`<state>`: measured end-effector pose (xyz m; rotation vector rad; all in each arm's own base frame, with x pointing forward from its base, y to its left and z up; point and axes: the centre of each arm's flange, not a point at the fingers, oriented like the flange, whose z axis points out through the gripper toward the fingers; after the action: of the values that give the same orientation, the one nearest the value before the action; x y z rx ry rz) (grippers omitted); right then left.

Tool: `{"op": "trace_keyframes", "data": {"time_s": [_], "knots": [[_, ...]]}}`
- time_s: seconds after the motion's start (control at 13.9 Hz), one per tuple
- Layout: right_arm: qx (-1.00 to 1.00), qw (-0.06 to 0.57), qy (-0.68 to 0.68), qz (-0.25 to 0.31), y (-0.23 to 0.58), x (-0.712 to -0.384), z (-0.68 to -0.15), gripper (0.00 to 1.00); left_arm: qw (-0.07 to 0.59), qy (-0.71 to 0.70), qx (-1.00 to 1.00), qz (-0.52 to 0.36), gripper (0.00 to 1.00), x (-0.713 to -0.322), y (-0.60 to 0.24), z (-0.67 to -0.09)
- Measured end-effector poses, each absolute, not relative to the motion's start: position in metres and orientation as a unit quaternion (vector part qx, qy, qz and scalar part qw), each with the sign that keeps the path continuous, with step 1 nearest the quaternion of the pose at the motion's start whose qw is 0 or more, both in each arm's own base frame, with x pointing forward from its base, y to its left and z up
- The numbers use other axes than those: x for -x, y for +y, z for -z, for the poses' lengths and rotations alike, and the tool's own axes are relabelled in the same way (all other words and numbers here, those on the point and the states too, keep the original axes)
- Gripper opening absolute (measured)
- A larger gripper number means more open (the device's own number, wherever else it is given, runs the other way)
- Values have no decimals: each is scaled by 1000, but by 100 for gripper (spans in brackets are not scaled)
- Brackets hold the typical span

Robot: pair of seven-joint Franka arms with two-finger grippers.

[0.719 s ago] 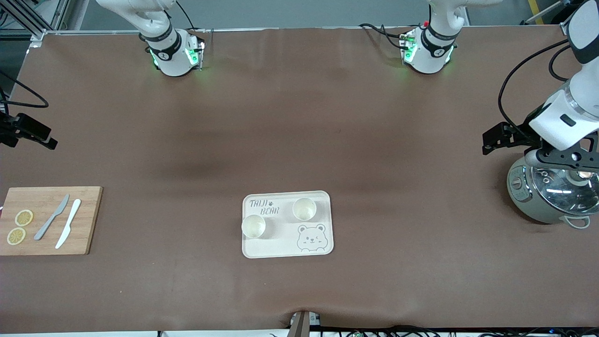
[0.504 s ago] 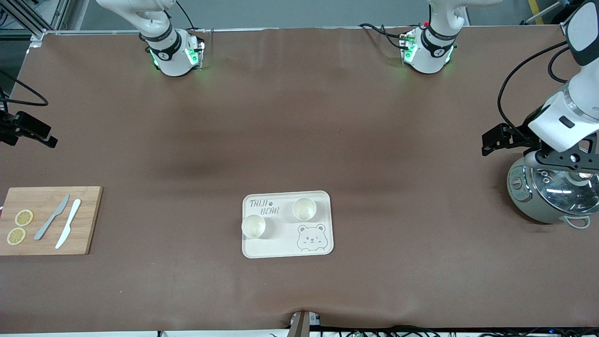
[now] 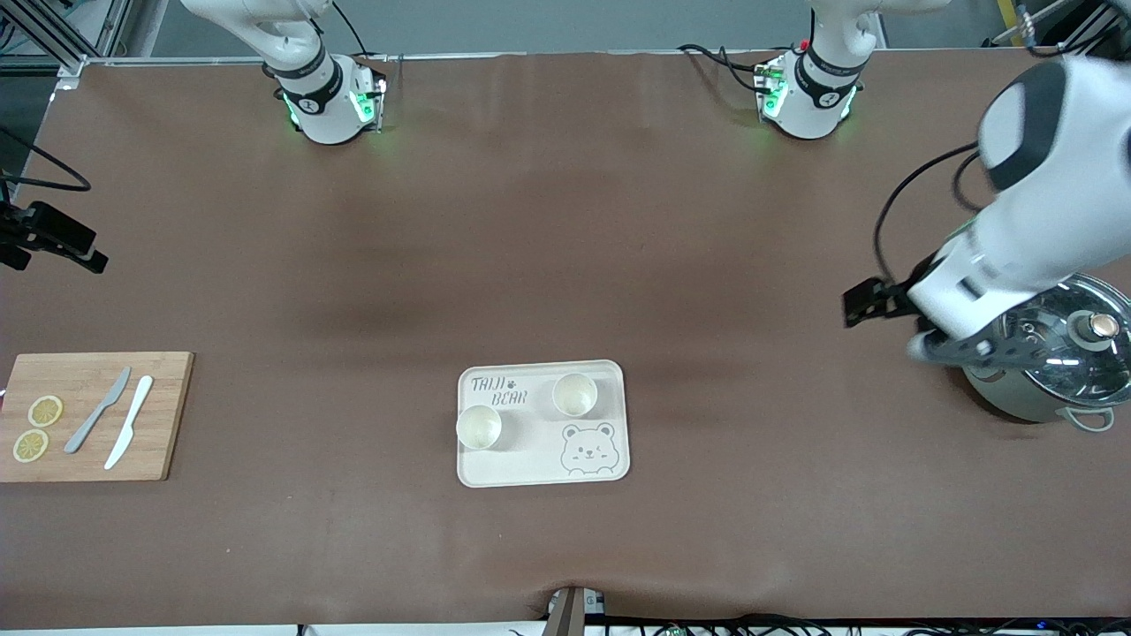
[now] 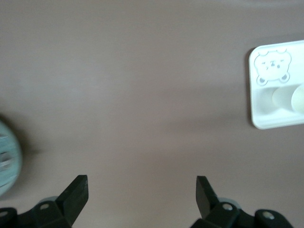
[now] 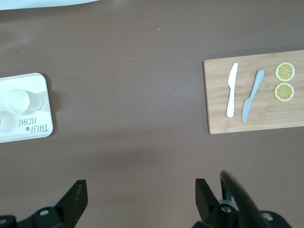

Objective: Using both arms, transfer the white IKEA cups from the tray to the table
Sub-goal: 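Reach both grippers toward the two white cups on the bear tray, then lower the left gripper around one cup while the right gripper reaches the other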

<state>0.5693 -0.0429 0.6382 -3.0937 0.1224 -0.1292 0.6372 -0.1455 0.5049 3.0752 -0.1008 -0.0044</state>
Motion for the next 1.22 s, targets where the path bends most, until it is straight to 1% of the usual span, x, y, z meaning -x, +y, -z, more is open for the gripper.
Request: {"op": "trace_keyframes", "data": {"time_s": [0.22,0.29,0.43,0.65,0.86,1.22], "knots": [[998,20,41,39,-45,-569,-637,100,40,-13,-999,6,100,-666,-222,-433],[998,20,42,33,-46,-571,-632,100,47,-20,-999,-3,100,-674,-255,-402],[999,21,40,19,-43,-575,-618,100,57,-18,-998,-19,100,-678,-291,-369],[999,22,28,-19,-28,-590,-579,100,79,-10,-996,-51,100,-675,-337,-339],[998,38,9,-48,4,-612,-531,100,97,-8,-993,-70,100,-666,-373,-310],[998,57,5,-40,52,-647,-465,100,110,-16,-991,-77,100,-642,-425,-266]]}}
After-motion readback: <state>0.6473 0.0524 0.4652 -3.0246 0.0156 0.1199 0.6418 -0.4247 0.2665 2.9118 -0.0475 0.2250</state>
